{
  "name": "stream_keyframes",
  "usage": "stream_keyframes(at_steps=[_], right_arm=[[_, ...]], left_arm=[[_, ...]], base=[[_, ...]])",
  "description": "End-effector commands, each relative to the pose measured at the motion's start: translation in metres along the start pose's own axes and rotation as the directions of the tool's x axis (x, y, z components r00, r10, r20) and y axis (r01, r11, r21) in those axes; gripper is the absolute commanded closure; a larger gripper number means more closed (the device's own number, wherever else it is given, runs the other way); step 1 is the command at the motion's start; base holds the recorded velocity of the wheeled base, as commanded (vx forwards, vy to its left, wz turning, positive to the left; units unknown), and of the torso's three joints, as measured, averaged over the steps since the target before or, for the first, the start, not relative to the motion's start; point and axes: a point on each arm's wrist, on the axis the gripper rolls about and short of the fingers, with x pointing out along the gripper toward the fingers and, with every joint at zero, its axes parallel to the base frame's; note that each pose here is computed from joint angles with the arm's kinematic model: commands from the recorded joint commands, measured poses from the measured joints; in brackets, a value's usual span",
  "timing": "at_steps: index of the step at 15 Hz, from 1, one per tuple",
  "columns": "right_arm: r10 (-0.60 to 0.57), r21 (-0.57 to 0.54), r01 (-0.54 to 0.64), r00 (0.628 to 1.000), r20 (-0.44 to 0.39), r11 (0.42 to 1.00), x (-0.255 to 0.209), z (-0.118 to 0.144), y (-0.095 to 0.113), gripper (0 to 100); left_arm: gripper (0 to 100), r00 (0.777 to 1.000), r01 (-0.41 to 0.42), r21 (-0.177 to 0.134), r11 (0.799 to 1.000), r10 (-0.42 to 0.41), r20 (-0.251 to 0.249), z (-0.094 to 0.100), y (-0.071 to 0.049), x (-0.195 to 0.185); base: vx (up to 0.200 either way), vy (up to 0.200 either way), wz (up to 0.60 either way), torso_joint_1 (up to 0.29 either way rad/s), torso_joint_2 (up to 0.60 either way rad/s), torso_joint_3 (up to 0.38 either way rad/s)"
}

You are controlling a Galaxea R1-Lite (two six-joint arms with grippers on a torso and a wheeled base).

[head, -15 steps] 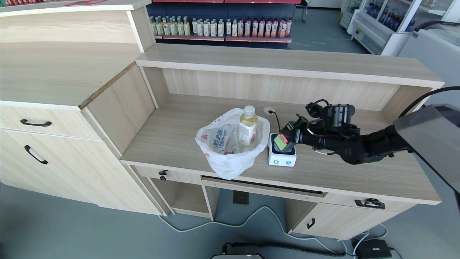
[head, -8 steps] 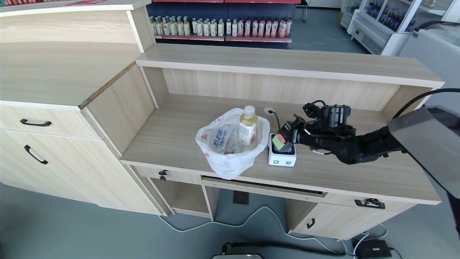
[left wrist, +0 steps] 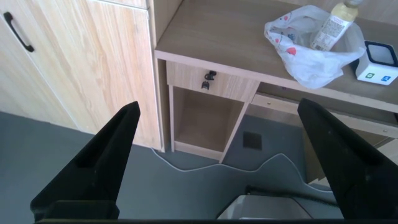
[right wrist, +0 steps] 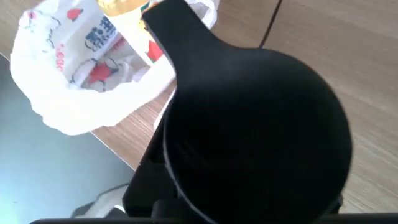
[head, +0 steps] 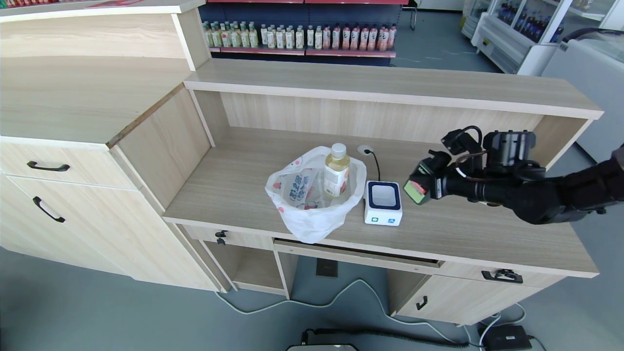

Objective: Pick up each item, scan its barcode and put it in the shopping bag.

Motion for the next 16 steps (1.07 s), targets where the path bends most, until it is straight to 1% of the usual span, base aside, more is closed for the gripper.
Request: stream_keyframes(at_steps=[1,2,3,4,5,7,10,11,12,13,15,16], right_arm=[[-0.196,-0.342,0.184,0.981,-0.001,0.922,-0.122,0.018,-0.02,100],[-0.214,-0.377,0.196,0.977,-0.006,0.905,-0.14,0.026,-0.018,100],[-0.216,-0.387,0.199,0.976,0.001,0.9,-0.145,0.03,-0.016,100],[-0.221,-0.399,0.211,0.975,0.023,0.892,-0.151,0.036,-0.014,100],[-0.2,-0.419,0.216,0.976,0.081,0.882,-0.152,0.042,-0.013,100],[-0.176,-0.447,0.235,0.97,0.17,0.863,-0.143,0.051,-0.007,100],[-0.119,-0.475,0.232,0.96,0.255,0.849,-0.118,0.057,0.0,100],[-0.083,-0.491,0.23,0.949,0.303,0.84,-0.098,0.057,0.005,100],[-0.052,-0.496,0.221,0.942,0.331,0.84,-0.083,0.056,0.011,100],[-0.01,-0.458,0.175,0.94,0.34,0.871,-0.062,0.05,0.02,100],[0.081,-0.319,0.033,0.938,0.337,0.947,-0.033,0.04,0.047,100],[0.117,-0.249,-0.031,0.934,0.339,0.968,-0.021,0.036,0.058,100]], left_arm=[[0,1.0,0.0,0.0,1.0,0.0,0.001,0.0,0.0,0.0],[0,1.0,0.0,0.0,1.0,0.0,0.001,0.0,0.0,0.0],[0,1.0,0.0,0.0,1.0,0.0,0.001,0.0,0.0,0.0],[0,1.0,0.0,0.0,1.0,0.0,0.001,0.0,0.0,0.0],[0,1.0,0.0,0.0,1.0,0.0,0.001,0.0,0.0,0.0],[0,1.0,0.0,0.0,1.0,0.0,0.001,0.0,0.0,0.0],[0,1.0,0.0,0.0,1.0,0.0,0.001,0.0,0.0,0.0],[0,1.0,0.0,0.0,1.0,0.0,0.001,0.0,0.0,0.0],[0,1.0,0.0,0.001,1.0,0.0,0.001,0.0,0.0,0.0],[0,1.0,0.0,0.0,1.0,0.0,0.001,0.0,0.0,0.0],[0,1.0,0.0,0.0,1.0,0.0,0.001,0.0,0.0,0.0],[0,1.0,0.0,0.0,1.0,0.0,0.001,0.0,0.0,0.0]], base=[[0.0,0.0,0.0,0.0,0.0,0.0],[0.0,0.0,0.0,0.0,0.0,0.0],[0.0,0.0,0.0,0.0,0.0,0.0],[0.0,0.0,0.0,0.0,0.0,0.0],[0.0,0.0,0.6,0.007,0.0,0.002],[0.0,0.0,0.6,0.002,0.0,0.005],[0.0,0.0,0.6,0.001,0.0,0.002],[0.0,0.0,0.0,0.0,0.0,0.0],[0.0,0.0,0.0,0.0,0.0,0.0],[0.0,0.0,0.0,0.0,0.0,0.0],[0.0,0.0,0.0,0.0,0.0,0.0],[0.0,0.0,0.0,0.0,0.0,0.0]])
